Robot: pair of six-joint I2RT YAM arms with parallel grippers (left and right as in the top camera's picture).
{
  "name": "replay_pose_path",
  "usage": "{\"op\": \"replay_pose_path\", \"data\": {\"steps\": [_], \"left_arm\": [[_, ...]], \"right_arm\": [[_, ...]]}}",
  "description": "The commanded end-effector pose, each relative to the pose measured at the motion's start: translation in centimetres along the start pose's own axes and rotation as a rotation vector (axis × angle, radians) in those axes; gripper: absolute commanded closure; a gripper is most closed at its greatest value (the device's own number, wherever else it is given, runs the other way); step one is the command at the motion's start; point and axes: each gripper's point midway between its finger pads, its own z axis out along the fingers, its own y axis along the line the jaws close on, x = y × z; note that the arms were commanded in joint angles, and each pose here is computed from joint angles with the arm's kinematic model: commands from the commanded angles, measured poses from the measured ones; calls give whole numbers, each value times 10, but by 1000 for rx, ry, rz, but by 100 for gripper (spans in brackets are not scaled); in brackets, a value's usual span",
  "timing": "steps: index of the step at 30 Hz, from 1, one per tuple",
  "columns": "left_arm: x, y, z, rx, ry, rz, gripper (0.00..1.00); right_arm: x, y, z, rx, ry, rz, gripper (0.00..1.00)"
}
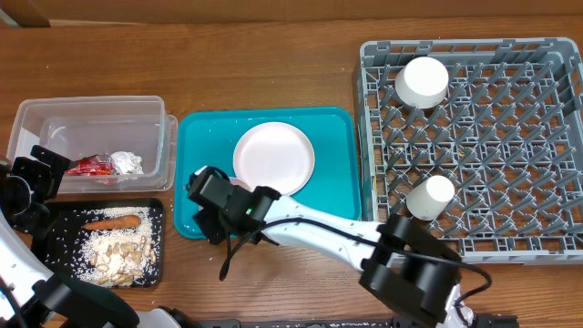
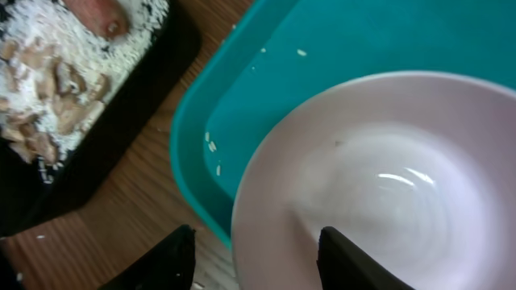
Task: Sort waste into correct bins and load items into the dishwasher
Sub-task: 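Move the right gripper to the pink saucer and grasp its edge, then carry the pink saucer into the rack and stand it upright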
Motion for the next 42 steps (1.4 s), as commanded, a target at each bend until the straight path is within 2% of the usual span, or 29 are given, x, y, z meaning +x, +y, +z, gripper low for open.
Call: {"op": "replay_pose_path", "data": {"steps": [1, 7, 10, 12, 22, 27, 32, 37, 42], "left_arm": [[-3, -4, -8, 6, -31, 7, 0], [-3, -4, -8, 6, -31, 7, 0], [-3, -4, -8, 6, -31, 7, 0], [-3, -4, -8, 6, -31, 7, 0], [-3, -4, -8, 6, -31, 7, 0], [-3, -4, -8, 6, -31, 7, 0], [-3, -4, -8, 6, -31, 7, 0], [-3, -4, -8, 6, -31, 7, 0], [-3, -4, -8, 6, -31, 7, 0]], "right_arm": [[2, -5, 7, 21, 3, -6, 51], [1, -5, 7, 19, 1, -5, 58], [2, -3, 7, 17, 2, -9, 69], [4, 0, 8, 15, 3, -14, 72], [8, 3, 8, 15, 16, -21, 82], [8, 3, 8, 14, 15, -21, 96], [5, 17, 3, -51, 21, -23, 96], [-24, 48, -42, -182, -43, -35, 96], [-56, 57, -125, -246, -172, -35, 96]]}}
